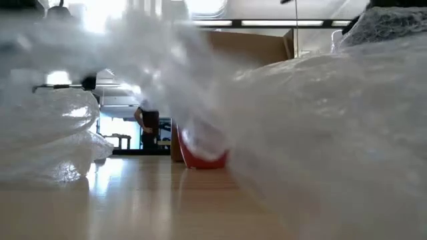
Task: Wrap mug
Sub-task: Move the white mug to the top right of the table
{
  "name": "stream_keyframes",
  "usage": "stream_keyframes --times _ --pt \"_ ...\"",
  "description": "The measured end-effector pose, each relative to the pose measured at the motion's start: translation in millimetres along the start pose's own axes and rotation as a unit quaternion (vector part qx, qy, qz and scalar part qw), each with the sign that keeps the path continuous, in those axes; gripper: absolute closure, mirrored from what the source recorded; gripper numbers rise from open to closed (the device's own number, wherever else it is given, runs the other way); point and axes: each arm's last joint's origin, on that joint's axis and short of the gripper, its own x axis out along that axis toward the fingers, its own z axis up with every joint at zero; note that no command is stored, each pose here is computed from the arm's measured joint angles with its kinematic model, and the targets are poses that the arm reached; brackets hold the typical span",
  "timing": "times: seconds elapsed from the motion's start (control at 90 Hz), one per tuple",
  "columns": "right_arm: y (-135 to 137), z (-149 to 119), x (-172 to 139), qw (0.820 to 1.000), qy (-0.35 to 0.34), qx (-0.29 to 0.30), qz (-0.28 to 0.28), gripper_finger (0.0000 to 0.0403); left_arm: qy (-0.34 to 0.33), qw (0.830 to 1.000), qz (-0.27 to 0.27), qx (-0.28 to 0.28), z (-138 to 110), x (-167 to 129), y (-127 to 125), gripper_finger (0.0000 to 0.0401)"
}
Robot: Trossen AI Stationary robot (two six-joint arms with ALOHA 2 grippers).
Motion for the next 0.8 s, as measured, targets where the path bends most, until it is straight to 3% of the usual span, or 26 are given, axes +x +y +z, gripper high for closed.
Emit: stream_keyframes --times 0.089,0.267,0.556,0.8 --pt "-1 2 4 1.000 -0.007 0.004 0.002 0.0266 0.009 1.000 0.002 0.001 -2 1 0 0.0401" --pt "-10 3 2 1.000 -0.015 0.025 0.004 0.0387 0.023 1.000 0.005 0.001 -5 4 1 0.0401" --pt "-78 -3 -21 0.980 -0.038 0.187 -0.053 0.0397 0.026 1.000 0.007 0.001 -5 5 1 0.0401" --pt "-143 -10 -17 0.962 -0.020 0.261 -0.071 0.0400 0.026 1.000 0.007 0.001 -5 5 1 0.0401"
